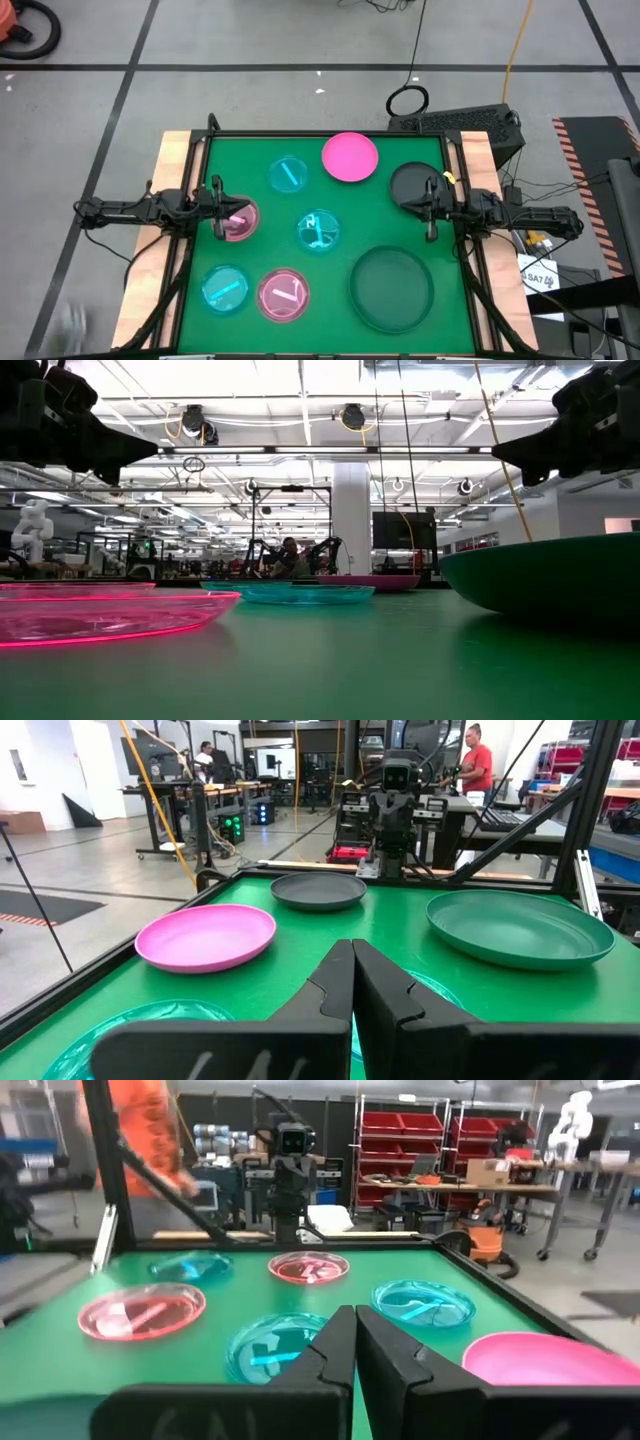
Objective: Stack plastic plates
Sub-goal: Stack the black plate on top of green plate
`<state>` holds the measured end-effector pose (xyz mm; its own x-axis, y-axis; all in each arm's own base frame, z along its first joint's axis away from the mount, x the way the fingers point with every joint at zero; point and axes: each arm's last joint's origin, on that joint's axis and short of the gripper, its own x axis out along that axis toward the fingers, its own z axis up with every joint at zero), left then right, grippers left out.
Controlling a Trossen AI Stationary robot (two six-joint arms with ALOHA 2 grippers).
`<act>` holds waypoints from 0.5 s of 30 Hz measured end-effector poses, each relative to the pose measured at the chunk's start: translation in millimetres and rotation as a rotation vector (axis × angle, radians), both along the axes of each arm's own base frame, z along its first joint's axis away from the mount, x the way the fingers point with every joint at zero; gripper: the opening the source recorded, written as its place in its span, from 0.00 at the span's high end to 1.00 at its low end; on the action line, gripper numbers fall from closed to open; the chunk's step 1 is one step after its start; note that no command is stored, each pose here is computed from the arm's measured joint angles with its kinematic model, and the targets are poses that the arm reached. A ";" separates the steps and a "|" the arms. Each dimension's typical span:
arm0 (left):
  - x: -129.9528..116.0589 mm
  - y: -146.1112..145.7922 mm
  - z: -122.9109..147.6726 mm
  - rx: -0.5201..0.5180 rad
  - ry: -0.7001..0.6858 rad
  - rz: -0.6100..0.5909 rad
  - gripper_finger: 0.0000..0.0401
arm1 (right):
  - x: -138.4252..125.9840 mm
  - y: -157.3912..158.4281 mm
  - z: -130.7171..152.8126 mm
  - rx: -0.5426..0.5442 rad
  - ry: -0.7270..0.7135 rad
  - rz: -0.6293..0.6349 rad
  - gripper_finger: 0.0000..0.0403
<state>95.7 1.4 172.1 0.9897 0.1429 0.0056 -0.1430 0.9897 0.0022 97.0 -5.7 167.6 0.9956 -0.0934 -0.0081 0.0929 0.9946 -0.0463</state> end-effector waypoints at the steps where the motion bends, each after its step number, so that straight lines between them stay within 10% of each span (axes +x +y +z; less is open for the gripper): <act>1: 0.0 0.0 0.0 0.000 0.000 0.000 1.00 | 0.0 0.1 -1.1 -0.022 0.014 0.002 0.98; 15: 0.0 0.0 0.1 0.000 -0.001 0.000 1.00 | -3.9 0.0 14.5 -0.037 0.127 -0.003 1.00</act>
